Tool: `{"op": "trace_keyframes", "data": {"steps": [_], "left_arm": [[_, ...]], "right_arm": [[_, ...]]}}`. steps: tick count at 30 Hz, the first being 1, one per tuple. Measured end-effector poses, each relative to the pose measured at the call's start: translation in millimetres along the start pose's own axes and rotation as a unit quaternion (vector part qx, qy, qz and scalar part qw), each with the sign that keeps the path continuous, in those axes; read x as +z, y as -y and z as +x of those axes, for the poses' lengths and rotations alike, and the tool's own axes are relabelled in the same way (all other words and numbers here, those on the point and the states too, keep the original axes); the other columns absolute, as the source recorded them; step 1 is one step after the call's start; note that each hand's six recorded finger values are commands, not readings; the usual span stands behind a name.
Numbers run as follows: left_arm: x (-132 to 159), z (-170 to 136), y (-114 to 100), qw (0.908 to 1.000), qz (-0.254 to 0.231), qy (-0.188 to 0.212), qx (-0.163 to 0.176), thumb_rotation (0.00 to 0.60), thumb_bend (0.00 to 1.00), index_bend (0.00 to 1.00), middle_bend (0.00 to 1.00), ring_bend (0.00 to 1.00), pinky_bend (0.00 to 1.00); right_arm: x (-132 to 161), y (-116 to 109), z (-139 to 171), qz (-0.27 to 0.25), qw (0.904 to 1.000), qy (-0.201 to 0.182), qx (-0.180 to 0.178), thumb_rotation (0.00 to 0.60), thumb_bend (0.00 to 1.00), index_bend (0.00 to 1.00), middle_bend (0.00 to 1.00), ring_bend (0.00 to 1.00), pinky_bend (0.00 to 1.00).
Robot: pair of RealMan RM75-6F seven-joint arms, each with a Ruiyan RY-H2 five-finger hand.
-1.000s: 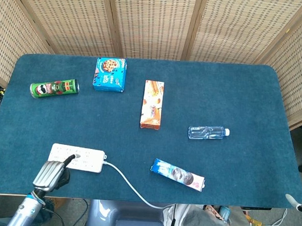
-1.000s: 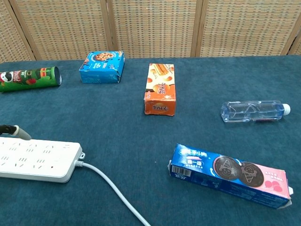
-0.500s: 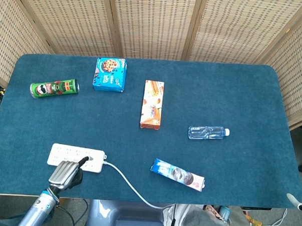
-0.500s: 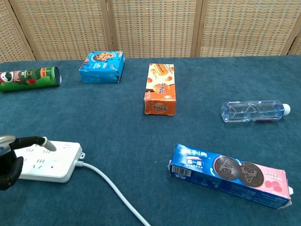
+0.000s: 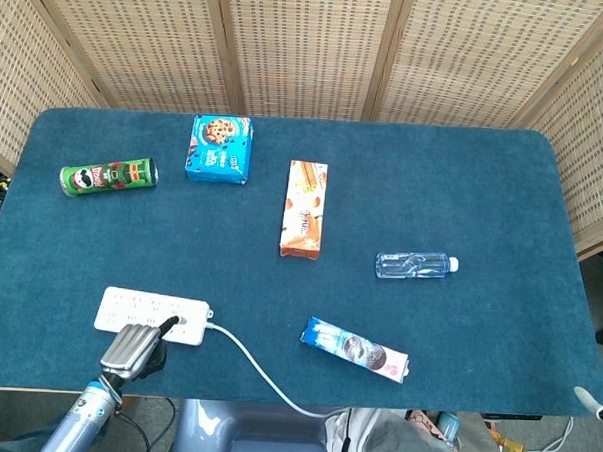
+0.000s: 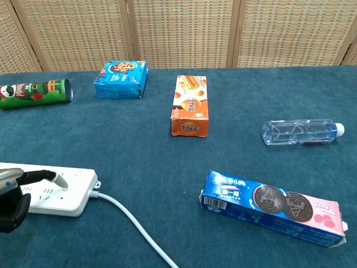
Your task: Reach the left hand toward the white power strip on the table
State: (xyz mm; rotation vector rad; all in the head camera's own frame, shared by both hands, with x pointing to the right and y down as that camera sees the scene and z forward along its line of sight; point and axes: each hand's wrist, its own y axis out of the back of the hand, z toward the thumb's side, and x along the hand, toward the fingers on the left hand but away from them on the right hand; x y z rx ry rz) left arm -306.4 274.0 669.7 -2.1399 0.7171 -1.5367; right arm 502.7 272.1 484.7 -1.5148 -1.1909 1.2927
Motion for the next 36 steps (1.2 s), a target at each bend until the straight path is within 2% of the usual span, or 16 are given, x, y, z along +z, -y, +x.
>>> {"op": "trace_keyframes", "data": {"steps": [9, 13, 18, 20, 21, 22, 23, 24, 25, 26, 27, 28, 33, 36], "left_arm": [[-5.6, 2.7, 8.2, 0.9998, 0.004, -0.01, -0.019, 0.6, 1.0, 0.21, 1.0, 1.0, 1.0], [-4.6, 3.6, 7.6, 0.9998, 0.0, -0.008, -0.017, 0.6, 1.0, 0.21, 1.0, 1.0, 1.0], [-2.2, -0.3, -8.0, 0.9996, -0.021, 0.002, 0.018, 0.6, 0.99, 0.21, 1.0, 1.0, 1.0], [-1.9, -4.4, -21.0, 0.9985, -0.029, 0.008, 0.045, 0.6, 0.86, 0.2, 0.98, 1.0, 0.99], [-2.0, -6.9, -27.6, 0.9977, -0.033, 0.011, 0.058, 0.6, 0.67, 0.15, 0.93, 0.96, 0.96], [-2.2, -10.7, -37.3, 0.996, -0.039, 0.017, 0.078, 0.6, 0.41, 0.09, 0.83, 0.87, 0.85], [-2.7, -14.1, -45.1, 0.9943, -0.044, 0.021, 0.095, 0.6, 0.25, 0.05, 0.72, 0.77, 0.73], [-3.4, -17.9, -53.0, 0.9923, -0.047, 0.026, 0.111, 0.6, 0.08, 0.01, 0.47, 0.53, 0.5], [-4.8, -22.2, -61.2, 0.9901, -0.049, 0.03, 0.128, 0.6, 0.0, 0.0, 0.24, 0.28, 0.26], [-7.5, -28.5, -71.6, 0.9874, -0.049, 0.036, 0.146, 0.6, 0.0, 0.0, 0.2, 0.24, 0.23], [-10.4, -33.1, -78.3, 0.9859, -0.045, 0.038, 0.156, 0.6, 0.0, 0.0, 0.05, 0.07, 0.08], [-15.7, -38.7, -85.5, 0.985, -0.037, 0.037, 0.164, 0.6, 0.0, 0.0, 0.0, 0.0, 0.01], [-39.5, -58.1, -110.1, 0.9806, 0.003, 0.007, 0.196, 0.503, 0.0, 0.0, 0.0, 0.0, 0.0], [-54.1, -71.5, -124.4, 0.972, 0.016, -0.024, 0.233, 0.496, 0.0, 0.0, 0.0, 0.0, 0.0]], "right_arm": [[0.0, -0.1, -0.1, 0.0, 1.0, 0.0, 0.0, 0.6, 0.0, 0.0, 0.0, 0.0, 0.0], [-0.1, -0.5, -0.2, -0.001, 1.0, 0.0, -0.001, 0.6, 0.0, 0.0, 0.0, 0.0, 0.0], [-0.2, -0.9, -0.2, -0.002, 1.0, 0.0, -0.002, 0.6, 0.0, 0.0, 0.0, 0.0, 0.0], [0.4, -0.8, -0.1, -0.003, 1.0, -0.002, -0.001, 0.6, 0.0, 0.0, 0.0, 0.0, 0.0], [0.9, -0.9, 0.2, -0.003, 1.0, -0.003, -0.001, 0.6, 0.0, 0.0, 0.0, 0.0, 0.0], [1.2, -1.0, 0.4, -0.003, 1.0, -0.004, -0.001, 0.6, 0.0, 0.0, 0.0, 0.0, 0.0], [1.5, -1.0, 0.7, -0.004, 1.0, -0.004, -0.001, 0.6, 0.0, 0.0, 0.0, 0.0, 0.0], [1.6, -1.2, 0.9, -0.004, 1.0, -0.004, -0.002, 0.6, 0.0, 0.0, 0.0, 0.0, 0.0], [1.7, -1.3, 1.2, -0.004, 1.0, -0.004, -0.002, 0.6, 0.0, 0.0, 0.0, 0.0, 0.0], [1.7, -1.3, 1.3, -0.004, 1.0, -0.005, -0.002, 0.6, 0.0, 0.0, 0.0, 0.0, 0.0], [1.8, -1.4, 1.6, -0.004, 1.0, -0.005, -0.002, 0.6, 0.0, 0.0, 0.0, 0.0, 0.0], [1.9, -1.4, 1.7, -0.005, 1.0, -0.005, -0.002, 0.6, 0.0, 0.0, 0.0, 0.0, 0.0], [2.7, -1.7, 2.4, -0.004, 1.0, -0.006, -0.003, 0.6, 0.0, 0.0, 0.0, 0.0, 0.0], [3.5, -0.8, 2.5, -0.003, 1.0, -0.007, -0.002, 0.6, 0.0, 0.0, 0.0, 0.0, 0.0]]}}
